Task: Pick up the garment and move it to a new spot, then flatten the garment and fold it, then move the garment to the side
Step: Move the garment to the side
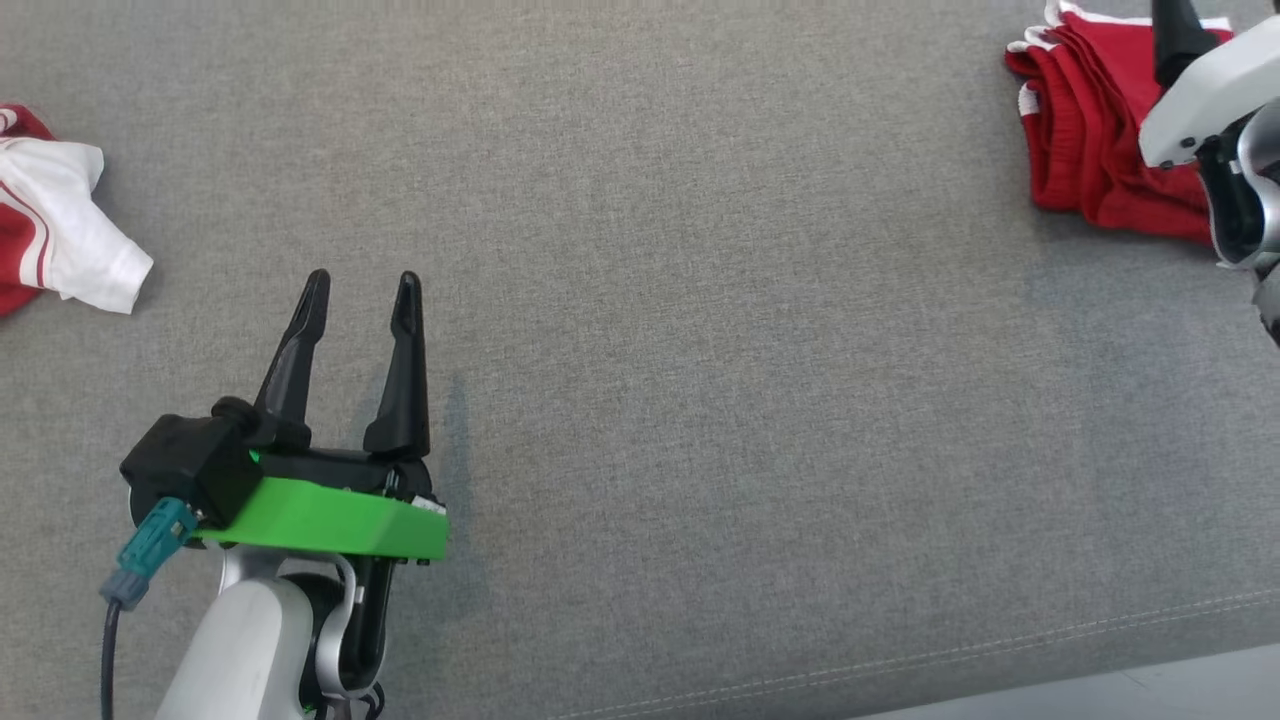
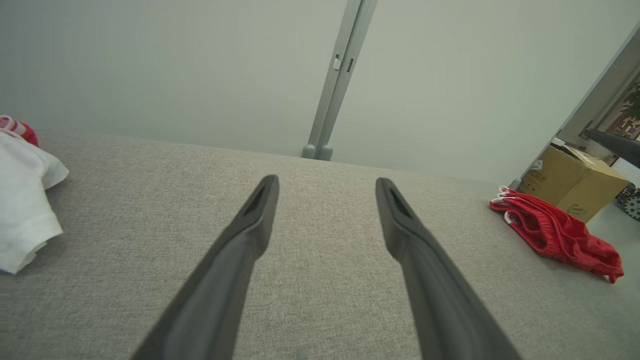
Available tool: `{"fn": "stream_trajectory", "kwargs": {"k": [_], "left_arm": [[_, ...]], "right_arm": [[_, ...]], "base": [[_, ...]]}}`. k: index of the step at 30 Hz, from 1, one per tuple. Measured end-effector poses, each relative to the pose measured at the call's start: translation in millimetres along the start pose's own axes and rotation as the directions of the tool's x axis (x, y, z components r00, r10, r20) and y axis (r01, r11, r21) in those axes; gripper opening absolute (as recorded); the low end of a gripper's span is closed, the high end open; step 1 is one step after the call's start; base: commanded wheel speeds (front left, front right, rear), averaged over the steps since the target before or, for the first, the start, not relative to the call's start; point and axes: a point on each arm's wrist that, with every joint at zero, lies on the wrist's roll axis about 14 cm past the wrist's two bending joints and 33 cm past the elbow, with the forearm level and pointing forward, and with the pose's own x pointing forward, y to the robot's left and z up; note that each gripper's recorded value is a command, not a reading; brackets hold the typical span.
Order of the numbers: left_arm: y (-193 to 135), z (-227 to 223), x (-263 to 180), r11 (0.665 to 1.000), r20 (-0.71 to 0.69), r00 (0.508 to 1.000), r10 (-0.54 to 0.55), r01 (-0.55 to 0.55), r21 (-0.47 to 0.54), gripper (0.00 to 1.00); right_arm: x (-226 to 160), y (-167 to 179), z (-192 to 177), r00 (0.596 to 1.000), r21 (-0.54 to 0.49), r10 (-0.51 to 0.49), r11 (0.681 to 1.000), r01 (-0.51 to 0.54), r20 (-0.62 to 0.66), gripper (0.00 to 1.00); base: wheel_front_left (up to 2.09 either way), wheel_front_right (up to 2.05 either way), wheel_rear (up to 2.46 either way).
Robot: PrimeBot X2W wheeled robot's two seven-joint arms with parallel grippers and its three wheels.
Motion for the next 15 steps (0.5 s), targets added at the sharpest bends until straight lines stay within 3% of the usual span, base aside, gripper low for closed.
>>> {"fn": "stream_trajectory", "kwargs": {"k": [7, 15], "left_arm": [[-8.1, 1.3, -3.6, 1.0, 0.004, 1.0, 0.0, 0.0, 0.018, 1.0], [-7.3, 9.2, -13.3, 0.999, 0.026, 0.999, 0.025, -0.025, 0.034, 1.0]], "right_arm": [[-14.9, 18.9, 55.8, 0.986, 0.148, -0.001, 0.989, -0.024, 0.168, 1.0], [-51.4, 65.5, 42.8, 0.981, 0.239, 0.055, 0.966, -0.099, 0.184, 1.0]], "base": [[0.0, 0.0, 0.0], [0.0, 0.0, 0.0]]}}
